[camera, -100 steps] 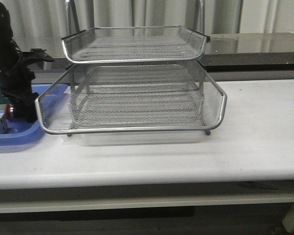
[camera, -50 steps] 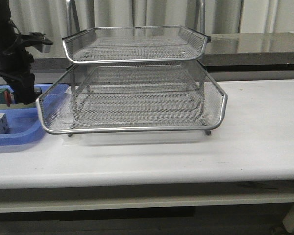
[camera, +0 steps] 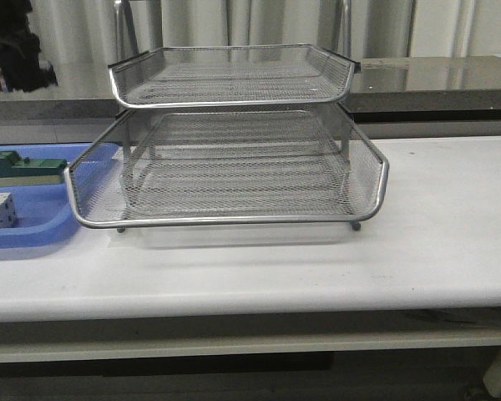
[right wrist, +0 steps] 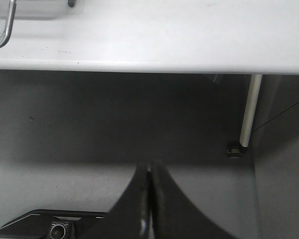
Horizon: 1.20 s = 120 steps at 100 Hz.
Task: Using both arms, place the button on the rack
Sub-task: 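Carry the button over the pulled-out middle tier with the left gripper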
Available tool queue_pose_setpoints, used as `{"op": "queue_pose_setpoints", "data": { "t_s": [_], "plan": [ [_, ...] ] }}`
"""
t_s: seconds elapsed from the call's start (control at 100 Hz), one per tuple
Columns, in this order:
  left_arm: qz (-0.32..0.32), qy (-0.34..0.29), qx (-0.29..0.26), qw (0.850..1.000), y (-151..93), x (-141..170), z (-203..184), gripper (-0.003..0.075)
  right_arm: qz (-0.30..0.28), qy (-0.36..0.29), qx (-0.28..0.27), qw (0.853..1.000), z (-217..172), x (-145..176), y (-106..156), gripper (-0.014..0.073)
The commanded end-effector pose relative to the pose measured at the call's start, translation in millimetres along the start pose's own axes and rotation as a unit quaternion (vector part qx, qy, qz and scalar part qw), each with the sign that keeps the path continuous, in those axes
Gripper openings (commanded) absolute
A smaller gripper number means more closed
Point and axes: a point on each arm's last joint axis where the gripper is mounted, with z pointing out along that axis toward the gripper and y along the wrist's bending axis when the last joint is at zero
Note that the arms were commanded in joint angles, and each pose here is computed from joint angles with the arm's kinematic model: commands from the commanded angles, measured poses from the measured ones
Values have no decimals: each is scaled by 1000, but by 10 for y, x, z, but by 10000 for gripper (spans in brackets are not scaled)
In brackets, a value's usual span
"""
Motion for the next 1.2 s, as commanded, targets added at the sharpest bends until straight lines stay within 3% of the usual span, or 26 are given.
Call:
{"op": "queue_pose_setpoints", "data": {
  "t_s": [0.0,0.2,0.54,0.87,1.19],
  "plan": [
    [-19,-66,-33,997,53,-87,-758,-20,-3,-39,3,999,-70,-101,-7,-69],
    [-28,-127,-37,991,-50,-119,-1372,-20,-3,-39,3,999,-70,-101,-7,-69],
    [-10,-124,-13,992,-456,105,-1904,-21,-3,-39,3,999,-70,-101,-7,-69],
    [63,-136,66,986,-1201,-17,-2019,-21,-3,-39,3,999,-70,-101,-7,-69],
    [176,-133,146,964,-2120,-319,-1908,-21,-3,-39,3,999,-70,-101,-7,-69]
  ]
}}
